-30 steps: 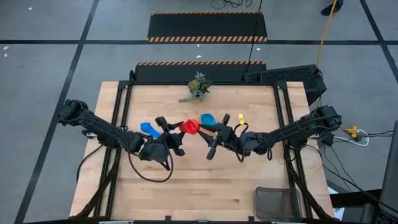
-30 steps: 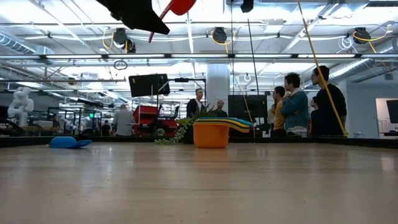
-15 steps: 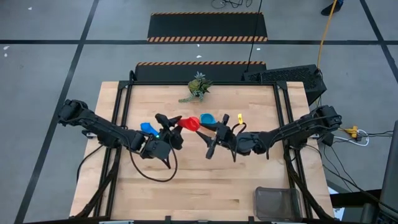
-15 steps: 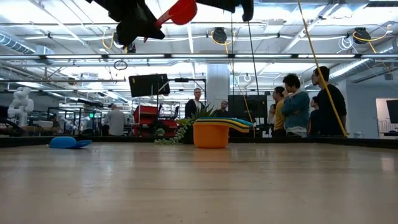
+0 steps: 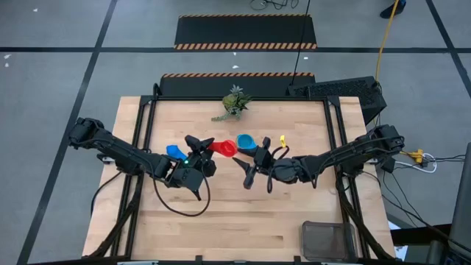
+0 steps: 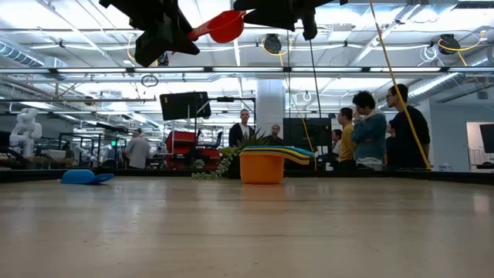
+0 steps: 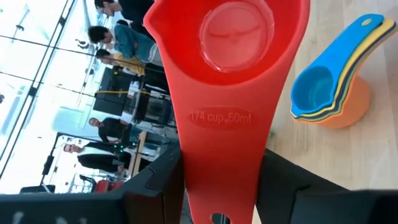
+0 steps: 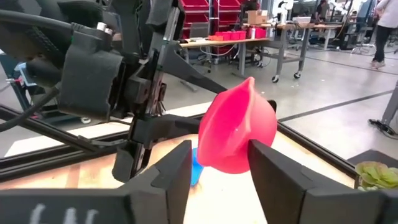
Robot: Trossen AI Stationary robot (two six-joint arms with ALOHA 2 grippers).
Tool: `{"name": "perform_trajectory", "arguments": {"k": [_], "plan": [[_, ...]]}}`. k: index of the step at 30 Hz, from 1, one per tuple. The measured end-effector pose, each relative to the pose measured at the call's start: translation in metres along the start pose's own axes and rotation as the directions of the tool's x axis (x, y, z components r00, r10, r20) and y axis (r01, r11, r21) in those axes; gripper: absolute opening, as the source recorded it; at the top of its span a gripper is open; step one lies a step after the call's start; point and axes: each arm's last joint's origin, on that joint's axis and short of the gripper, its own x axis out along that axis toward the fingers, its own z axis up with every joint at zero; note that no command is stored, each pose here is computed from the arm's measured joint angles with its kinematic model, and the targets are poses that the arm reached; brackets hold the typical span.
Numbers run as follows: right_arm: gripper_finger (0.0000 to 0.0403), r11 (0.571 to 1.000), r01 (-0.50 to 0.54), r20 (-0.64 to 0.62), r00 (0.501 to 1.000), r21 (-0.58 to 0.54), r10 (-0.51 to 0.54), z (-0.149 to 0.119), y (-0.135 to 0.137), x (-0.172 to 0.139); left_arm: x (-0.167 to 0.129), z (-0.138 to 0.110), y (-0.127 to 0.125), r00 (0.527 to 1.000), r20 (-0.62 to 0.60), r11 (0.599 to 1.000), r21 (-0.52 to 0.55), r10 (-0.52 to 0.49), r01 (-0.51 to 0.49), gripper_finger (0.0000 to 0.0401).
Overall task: Nest measuring cups in basket
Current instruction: Stack the red measuring cup on top of the blue measuring cup
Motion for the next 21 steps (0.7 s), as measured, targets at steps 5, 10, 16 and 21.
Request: {"name": "perform_trajectory", "arguments": {"k": [5, 10, 16, 21], "plan": [[0.0089, 1.0, 0.006, 0.001, 1.0, 0.0, -0.006, 0.0003, -0.0016, 0.0012, -0.001, 0.0001, -0.0005, 1.0, 0.002, 1.0, 0.017, -0.001, 0.001, 0.014], [0.0041, 0.999, -0.036, -0.001, 0.999, 0.01, 0.036, 0.001, -0.004, 0.0039, -0.0038, 0.0005, -0.0013, 1.0, 0.002, 0.997, 0.071, 0.008, -0.008, 0.0153], [0.0005, 0.996, -0.085, 0.008, 0.996, 0.017, 0.085, 0.003, -0.0045, 0.0055, -0.0053, 0.0011, -0.0015, 1.0, 0.006, 0.997, 0.081, 0.009, -0.009, 0.0136], [0.0003, 0.996, -0.084, 0.009, 0.996, -0.002, 0.084, 0.0031, -0.0047, 0.0056, -0.0053, 0.0012, -0.0016, 1.0, 0.01, 0.997, 0.078, 0.003, -0.004, 0.0151]]}}
